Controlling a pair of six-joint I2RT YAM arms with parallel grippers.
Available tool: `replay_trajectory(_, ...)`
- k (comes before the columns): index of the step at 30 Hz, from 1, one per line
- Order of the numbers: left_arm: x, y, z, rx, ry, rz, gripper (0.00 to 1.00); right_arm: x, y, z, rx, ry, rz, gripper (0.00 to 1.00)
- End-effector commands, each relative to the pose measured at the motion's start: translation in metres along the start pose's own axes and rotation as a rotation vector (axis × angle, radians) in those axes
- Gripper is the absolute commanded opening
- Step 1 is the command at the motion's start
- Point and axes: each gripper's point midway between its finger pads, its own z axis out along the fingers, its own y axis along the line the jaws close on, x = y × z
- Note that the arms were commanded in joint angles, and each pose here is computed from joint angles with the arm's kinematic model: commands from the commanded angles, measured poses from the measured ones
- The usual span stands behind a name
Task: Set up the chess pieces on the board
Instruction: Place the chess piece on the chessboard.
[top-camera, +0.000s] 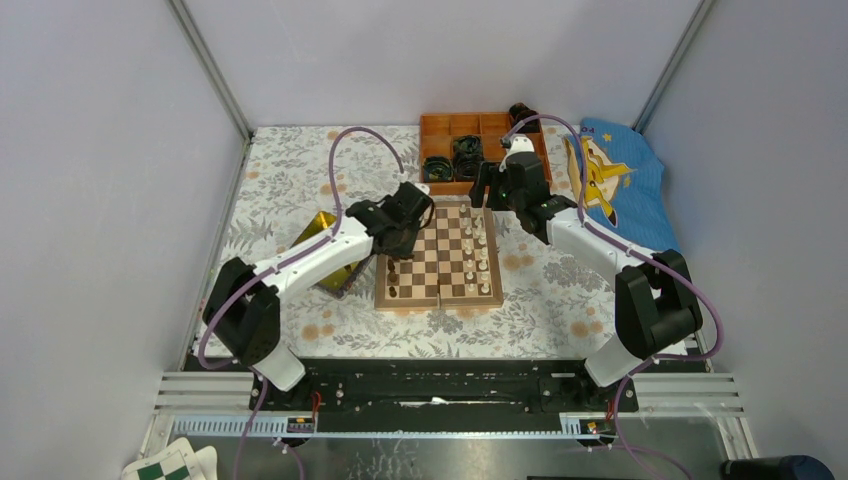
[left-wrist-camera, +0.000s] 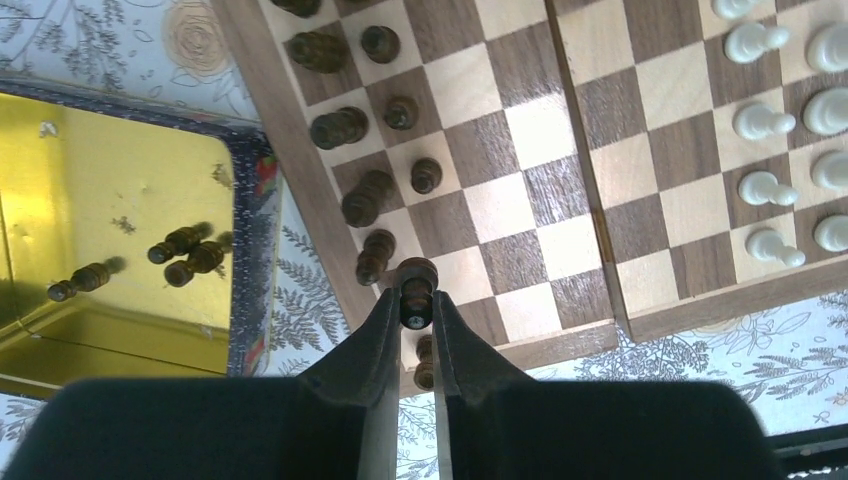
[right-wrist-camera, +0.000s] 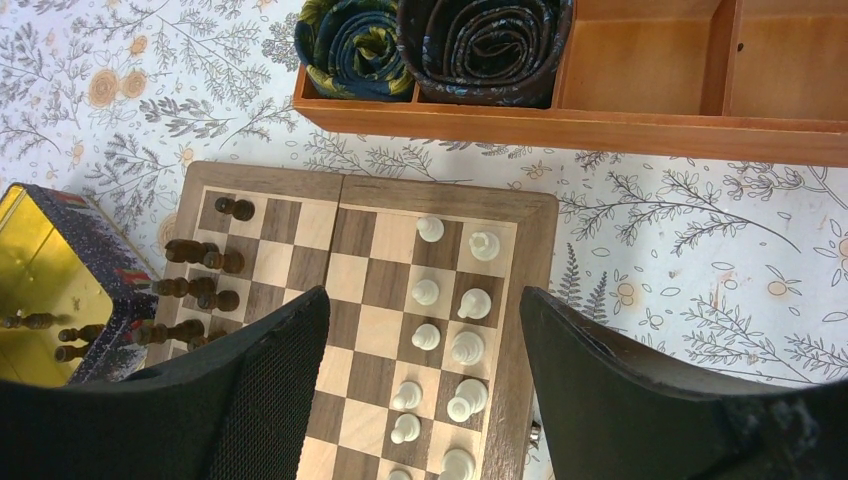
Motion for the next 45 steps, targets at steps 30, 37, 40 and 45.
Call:
replay_trajectory(30, 0.029, -0.026, 0.045, 0.003, 0.056, 0.037, 0.05, -0.018, -0.004, -0.007, 0.011, -0.062, 0.002, 0.78)
replay_trajectory(37, 0.031, -0.021, 0.052, 0.0, 0.061, 0.016, 0.08, -0.017, -0.004, -0.006, 0.009, -0.06, 0.002, 0.78)
replay_trajectory(40, 0.031, -0.019, 0.054, -0.002, 0.057, 0.007, 0.08, -0.016, -0.004, -0.005, 0.007, -0.057, 0.002, 0.78)
replay_trajectory(45, 0.031, -0.017, 0.056, 0.002, 0.056, -0.003, 0.11, -0.015, -0.004, -0.004, 0.007, -0.054, 0.003, 0.78)
